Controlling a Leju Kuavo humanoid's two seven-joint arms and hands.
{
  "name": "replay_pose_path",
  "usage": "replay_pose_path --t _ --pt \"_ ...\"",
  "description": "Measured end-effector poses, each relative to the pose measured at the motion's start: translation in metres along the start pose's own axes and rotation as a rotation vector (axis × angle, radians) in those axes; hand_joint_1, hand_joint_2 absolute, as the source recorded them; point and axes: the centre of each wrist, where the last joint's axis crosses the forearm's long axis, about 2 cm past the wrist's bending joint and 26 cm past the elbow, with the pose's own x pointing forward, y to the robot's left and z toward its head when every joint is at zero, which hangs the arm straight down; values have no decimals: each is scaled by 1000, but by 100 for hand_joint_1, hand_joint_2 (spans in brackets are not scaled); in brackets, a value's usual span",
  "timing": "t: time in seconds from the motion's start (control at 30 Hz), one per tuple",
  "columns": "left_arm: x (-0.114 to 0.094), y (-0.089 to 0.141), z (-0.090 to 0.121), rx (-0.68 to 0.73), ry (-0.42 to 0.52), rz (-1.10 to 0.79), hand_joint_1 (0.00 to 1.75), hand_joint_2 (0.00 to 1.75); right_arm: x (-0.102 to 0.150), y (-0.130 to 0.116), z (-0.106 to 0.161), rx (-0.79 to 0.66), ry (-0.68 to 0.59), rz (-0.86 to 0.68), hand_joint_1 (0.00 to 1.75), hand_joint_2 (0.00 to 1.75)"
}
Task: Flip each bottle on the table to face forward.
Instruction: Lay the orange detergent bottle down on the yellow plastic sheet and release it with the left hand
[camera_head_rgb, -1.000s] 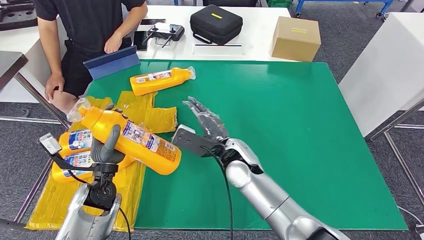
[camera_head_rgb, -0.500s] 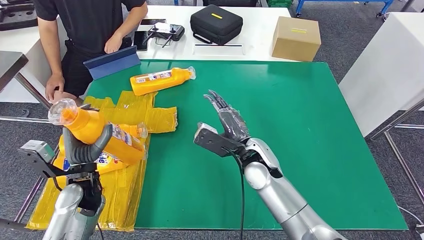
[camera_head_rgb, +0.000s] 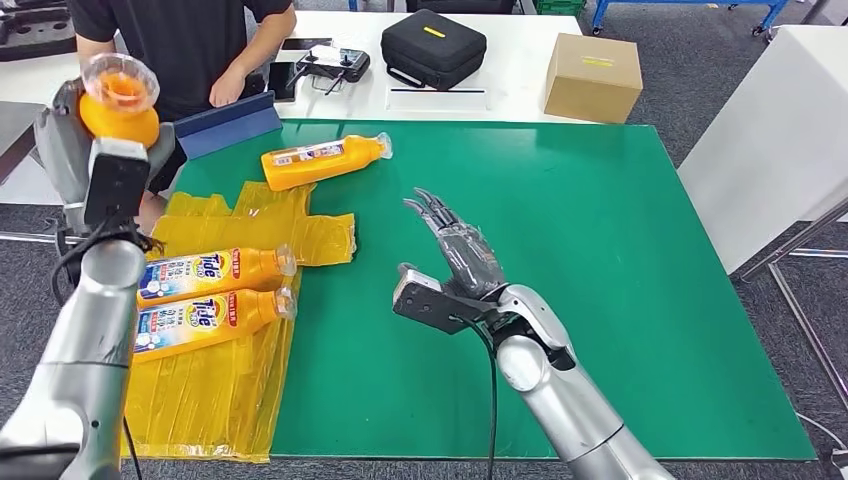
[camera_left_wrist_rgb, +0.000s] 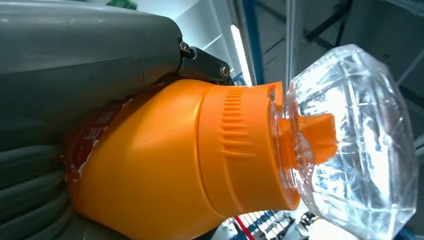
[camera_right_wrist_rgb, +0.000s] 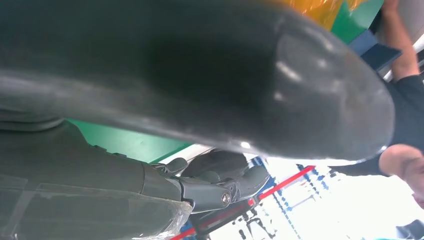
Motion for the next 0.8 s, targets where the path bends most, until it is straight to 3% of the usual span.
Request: replay_pose_path --t 0.1,0.23,0.57,0.8 --pt "7 -13 -16 -11 -67 -221 175 175 -3 -1 -3 14 -9 -16 0 0" --pt "12 -37 -15 -107 -123 -426 175 175 -4 -5 -7 24 -15 -33 0 0" --pt "10 -103 52 -485 -146 -742 175 175 -13 -12 -2 41 0 -24 0 0" --pt "18 -121 77 -588 -182 -773 175 175 -13 -13 1 46 3 -12 0 0"
